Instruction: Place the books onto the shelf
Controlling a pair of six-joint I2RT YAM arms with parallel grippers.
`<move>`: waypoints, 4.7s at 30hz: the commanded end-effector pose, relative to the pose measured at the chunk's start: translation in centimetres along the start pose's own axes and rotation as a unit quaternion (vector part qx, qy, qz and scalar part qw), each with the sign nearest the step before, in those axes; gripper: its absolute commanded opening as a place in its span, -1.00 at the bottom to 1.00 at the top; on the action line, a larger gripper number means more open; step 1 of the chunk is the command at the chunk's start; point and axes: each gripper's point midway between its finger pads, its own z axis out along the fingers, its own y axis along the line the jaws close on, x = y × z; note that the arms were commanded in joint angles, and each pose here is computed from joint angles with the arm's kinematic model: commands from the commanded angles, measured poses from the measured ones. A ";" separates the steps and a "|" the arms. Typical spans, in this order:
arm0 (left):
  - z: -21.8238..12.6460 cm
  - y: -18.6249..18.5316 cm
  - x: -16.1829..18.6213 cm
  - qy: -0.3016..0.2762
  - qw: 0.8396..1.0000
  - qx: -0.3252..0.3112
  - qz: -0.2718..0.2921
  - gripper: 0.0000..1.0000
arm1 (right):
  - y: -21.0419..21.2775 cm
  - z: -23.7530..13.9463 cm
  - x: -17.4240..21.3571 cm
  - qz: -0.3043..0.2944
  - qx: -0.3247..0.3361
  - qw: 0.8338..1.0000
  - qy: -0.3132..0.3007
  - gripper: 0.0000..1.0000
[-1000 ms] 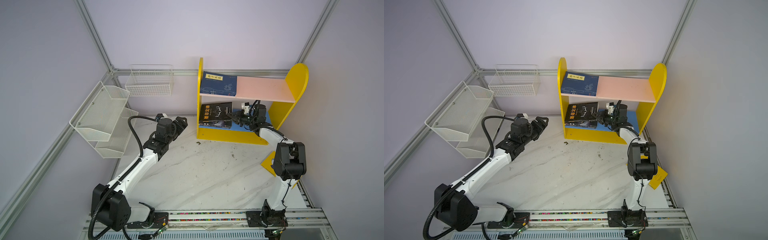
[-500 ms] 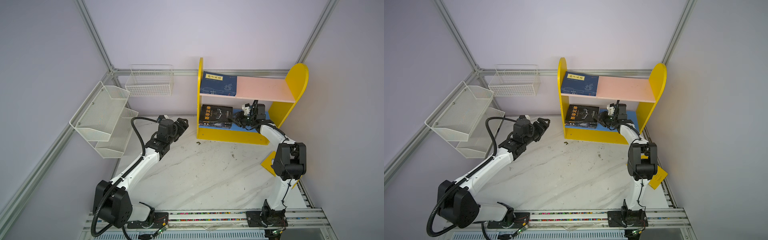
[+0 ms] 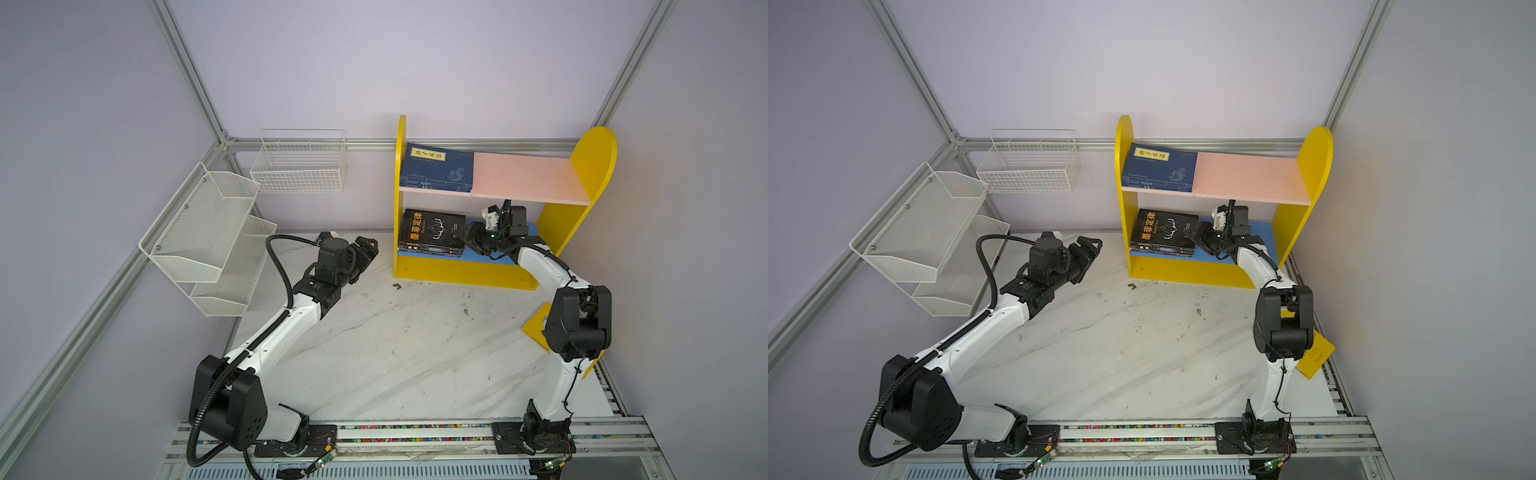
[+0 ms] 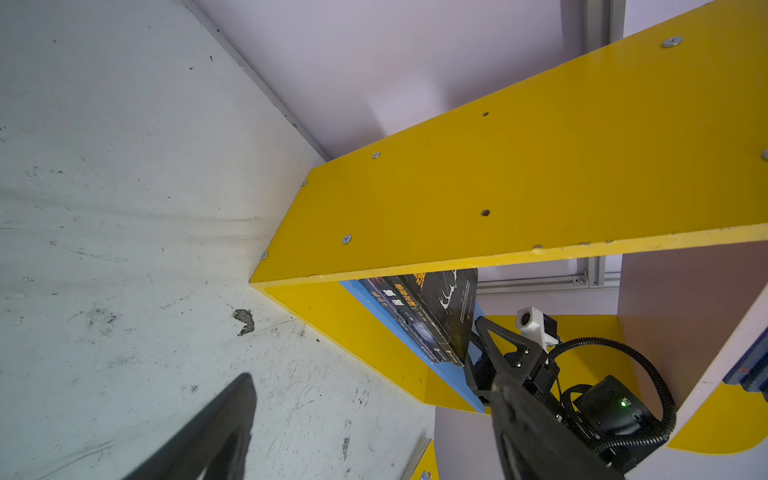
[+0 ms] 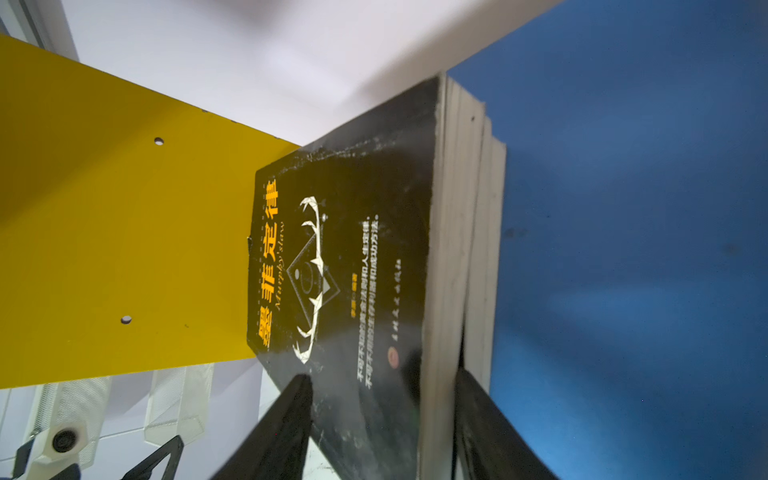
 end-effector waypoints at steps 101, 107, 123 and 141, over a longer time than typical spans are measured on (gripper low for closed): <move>2.4 1.7 2.8 0.072 0.997 0.008 0.008 0.88 | -34.2 -29.5 16.3 0.320 0.443 0.822 -0.159 0.52; 2.6 1.7 3.0 0.078 0.997 0.009 0.008 0.88 | -29.3 -22.9 17.3 0.298 0.400 0.860 -0.108 0.38; 2.2 1.6 2.8 0.072 0.997 0.011 0.004 0.88 | -28.1 -23.8 7.2 0.182 0.443 0.860 -0.176 0.56; 1.0 2.6 3.1 0.068 0.997 0.005 0.019 0.89 | -33.3 -17.3 8.4 0.100 0.401 0.909 -0.055 0.58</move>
